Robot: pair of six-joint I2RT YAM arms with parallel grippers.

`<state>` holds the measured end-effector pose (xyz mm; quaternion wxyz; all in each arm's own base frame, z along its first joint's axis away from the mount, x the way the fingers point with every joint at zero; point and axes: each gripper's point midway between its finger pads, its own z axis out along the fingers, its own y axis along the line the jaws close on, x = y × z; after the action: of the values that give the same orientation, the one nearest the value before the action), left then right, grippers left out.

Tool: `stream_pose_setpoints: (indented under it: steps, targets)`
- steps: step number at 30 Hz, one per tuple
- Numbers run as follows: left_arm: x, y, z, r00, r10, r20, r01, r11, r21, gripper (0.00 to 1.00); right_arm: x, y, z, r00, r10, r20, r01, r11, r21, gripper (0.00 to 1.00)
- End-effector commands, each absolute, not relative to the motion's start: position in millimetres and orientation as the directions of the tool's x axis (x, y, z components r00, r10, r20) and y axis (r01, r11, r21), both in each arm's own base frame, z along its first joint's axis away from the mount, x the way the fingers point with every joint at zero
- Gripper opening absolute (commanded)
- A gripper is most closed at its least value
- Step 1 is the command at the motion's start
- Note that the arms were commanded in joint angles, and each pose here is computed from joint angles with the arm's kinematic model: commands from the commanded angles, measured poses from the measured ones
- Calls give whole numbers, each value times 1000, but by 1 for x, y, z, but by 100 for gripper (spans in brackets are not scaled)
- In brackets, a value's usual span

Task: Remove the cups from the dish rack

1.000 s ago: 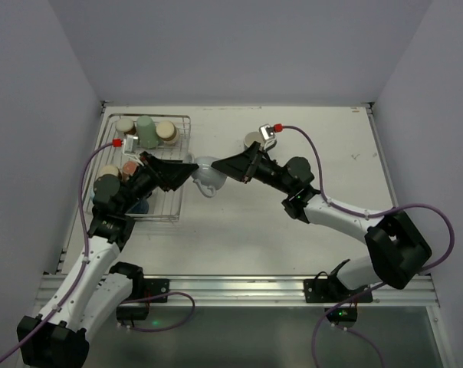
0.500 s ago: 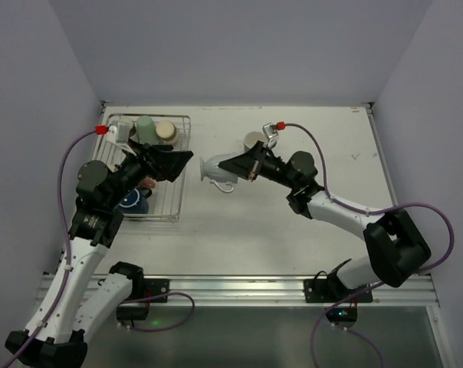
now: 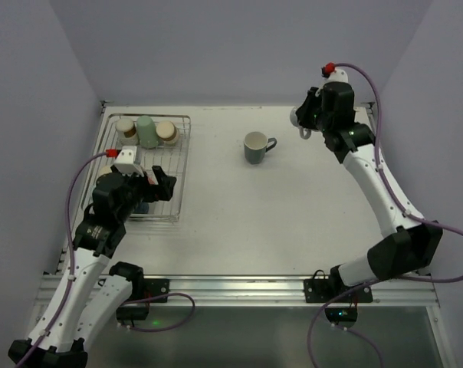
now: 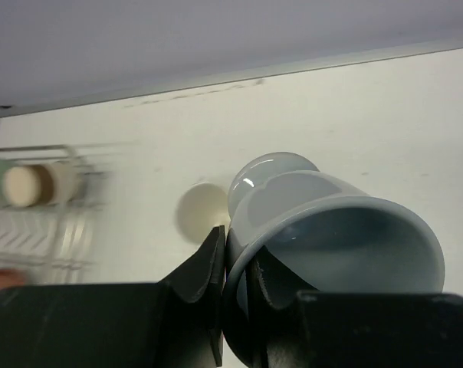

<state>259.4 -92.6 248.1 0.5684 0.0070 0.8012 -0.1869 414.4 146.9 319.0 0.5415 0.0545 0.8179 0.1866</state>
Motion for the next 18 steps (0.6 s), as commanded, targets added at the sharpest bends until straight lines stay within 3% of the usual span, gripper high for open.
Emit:
stream_pose_setpoints:
  steps: [1, 9, 18]
  targets:
    - [258, -79, 238, -331, -150, -932, 188, 957, -221, 100, 432, 89, 263, -566, 42, -823, 25, 999, 33, 0]
    - [258, -76, 233, -327, -148, -933, 174, 961, -213, 100, 491, 90, 178, -715, -31, -699, 15, 998, -60, 0]
    - [265, -55, 227, -337, -148, -930, 53, 983, -176, 100, 494, 103, 113, -784, -20, -620, -4, 1000, -28, 0]
